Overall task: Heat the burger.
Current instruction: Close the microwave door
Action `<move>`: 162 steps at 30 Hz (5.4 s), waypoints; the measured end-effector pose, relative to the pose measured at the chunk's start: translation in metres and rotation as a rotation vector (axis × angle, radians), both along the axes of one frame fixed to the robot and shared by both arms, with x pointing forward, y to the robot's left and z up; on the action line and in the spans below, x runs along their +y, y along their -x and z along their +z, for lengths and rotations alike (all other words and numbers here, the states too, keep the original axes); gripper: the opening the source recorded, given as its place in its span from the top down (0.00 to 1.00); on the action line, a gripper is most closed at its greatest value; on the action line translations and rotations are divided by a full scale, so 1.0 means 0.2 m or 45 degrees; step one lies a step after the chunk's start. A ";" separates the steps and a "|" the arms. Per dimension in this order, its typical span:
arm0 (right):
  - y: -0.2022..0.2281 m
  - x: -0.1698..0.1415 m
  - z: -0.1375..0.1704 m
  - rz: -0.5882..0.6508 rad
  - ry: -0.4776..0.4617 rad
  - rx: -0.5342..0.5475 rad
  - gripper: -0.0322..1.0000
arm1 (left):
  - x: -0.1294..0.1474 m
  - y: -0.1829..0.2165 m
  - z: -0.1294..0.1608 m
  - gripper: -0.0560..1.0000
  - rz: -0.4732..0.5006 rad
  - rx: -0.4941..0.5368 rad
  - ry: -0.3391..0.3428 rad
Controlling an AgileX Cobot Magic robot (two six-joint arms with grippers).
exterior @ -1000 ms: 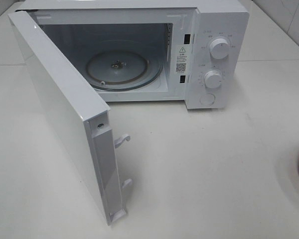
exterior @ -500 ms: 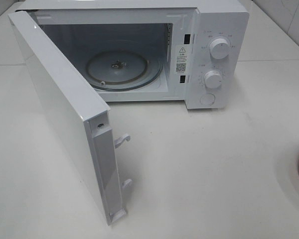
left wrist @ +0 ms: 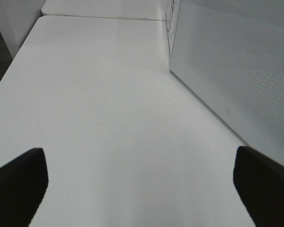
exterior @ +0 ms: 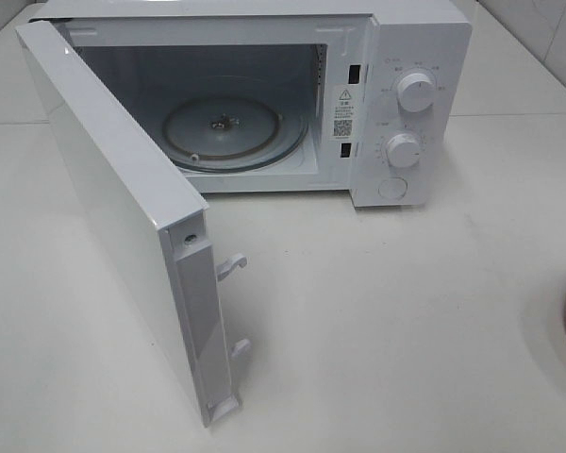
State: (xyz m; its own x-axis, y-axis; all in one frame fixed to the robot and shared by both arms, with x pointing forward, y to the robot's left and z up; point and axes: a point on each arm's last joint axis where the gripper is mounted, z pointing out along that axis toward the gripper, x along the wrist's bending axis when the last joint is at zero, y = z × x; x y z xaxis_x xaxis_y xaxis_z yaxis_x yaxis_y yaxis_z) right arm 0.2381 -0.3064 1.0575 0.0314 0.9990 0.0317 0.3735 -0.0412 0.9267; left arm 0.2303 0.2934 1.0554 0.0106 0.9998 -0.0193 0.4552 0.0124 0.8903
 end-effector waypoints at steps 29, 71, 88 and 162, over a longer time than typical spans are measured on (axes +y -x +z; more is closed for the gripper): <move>0.00 0.00 0.00 0.000 0.001 0.000 0.22 | 0.00 0.00 0.00 0.01 0.000 0.000 0.000; 0.00 0.00 0.00 0.000 0.001 0.000 0.22 | 0.05 -0.47 0.16 0.95 0.064 -0.249 0.053; 0.00 0.00 0.00 0.000 0.001 0.000 0.22 | 0.10 -0.77 -0.12 0.95 0.140 -0.545 -0.043; 0.00 0.00 0.00 0.001 0.001 -0.001 0.22 | -0.91 -1.57 -0.54 0.95 -0.719 -0.257 0.251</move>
